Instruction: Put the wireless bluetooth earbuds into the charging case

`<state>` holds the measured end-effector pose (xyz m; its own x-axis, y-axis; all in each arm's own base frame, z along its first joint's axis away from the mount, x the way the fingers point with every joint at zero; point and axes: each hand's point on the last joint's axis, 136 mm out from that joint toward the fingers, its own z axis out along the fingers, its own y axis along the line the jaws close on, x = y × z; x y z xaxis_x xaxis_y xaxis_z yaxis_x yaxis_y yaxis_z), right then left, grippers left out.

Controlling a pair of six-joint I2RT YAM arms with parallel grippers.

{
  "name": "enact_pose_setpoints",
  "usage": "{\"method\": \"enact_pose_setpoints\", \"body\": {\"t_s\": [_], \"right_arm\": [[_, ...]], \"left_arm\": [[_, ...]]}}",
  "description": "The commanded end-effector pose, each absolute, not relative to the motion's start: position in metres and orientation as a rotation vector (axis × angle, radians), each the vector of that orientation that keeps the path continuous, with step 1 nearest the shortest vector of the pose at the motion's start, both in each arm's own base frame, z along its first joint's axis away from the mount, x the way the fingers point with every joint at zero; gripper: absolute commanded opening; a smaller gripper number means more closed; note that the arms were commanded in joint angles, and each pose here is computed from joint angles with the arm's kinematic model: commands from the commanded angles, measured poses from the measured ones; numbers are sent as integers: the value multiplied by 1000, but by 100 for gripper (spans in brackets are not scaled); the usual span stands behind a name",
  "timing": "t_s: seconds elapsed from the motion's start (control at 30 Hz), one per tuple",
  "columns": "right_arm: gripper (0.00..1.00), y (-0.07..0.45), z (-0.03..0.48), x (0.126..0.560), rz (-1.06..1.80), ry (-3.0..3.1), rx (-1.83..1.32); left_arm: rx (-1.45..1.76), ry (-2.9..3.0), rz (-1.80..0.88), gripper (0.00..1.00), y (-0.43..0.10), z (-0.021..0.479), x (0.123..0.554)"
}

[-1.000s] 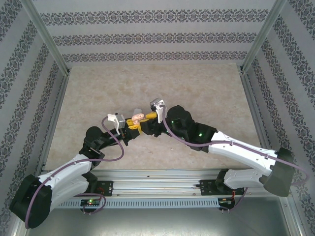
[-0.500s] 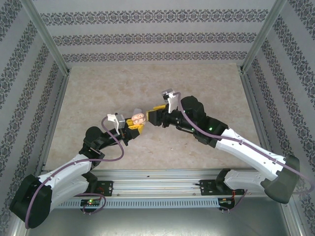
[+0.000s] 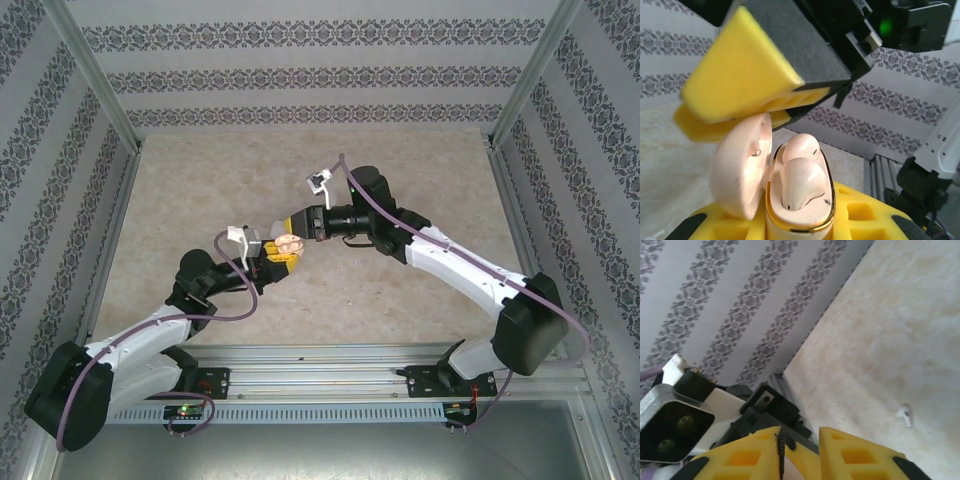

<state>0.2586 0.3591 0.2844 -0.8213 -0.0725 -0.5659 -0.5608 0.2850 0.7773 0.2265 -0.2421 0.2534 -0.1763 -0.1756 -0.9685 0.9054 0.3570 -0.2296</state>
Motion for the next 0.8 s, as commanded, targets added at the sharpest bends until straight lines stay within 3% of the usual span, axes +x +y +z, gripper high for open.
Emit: {"method": "enact_pose_setpoints", "body": {"t_s": [0.0,0.4,0.6,0.77], "right_arm": [[23,365,312,231,1765,2045,-708],[23,346,301,206,1667,2079,-782],[30,315,302,246,1382,2096,-554],[37,284,264,287,1090,2241,-360]], "left_arm": [[729,1345,-1165,11,-247,277,224],[668,1398,-1181,12,-245,273,235],[562,1492,-1142,11,-226,256,251],[338,1684,-1099,12,-187,219,284]]}}
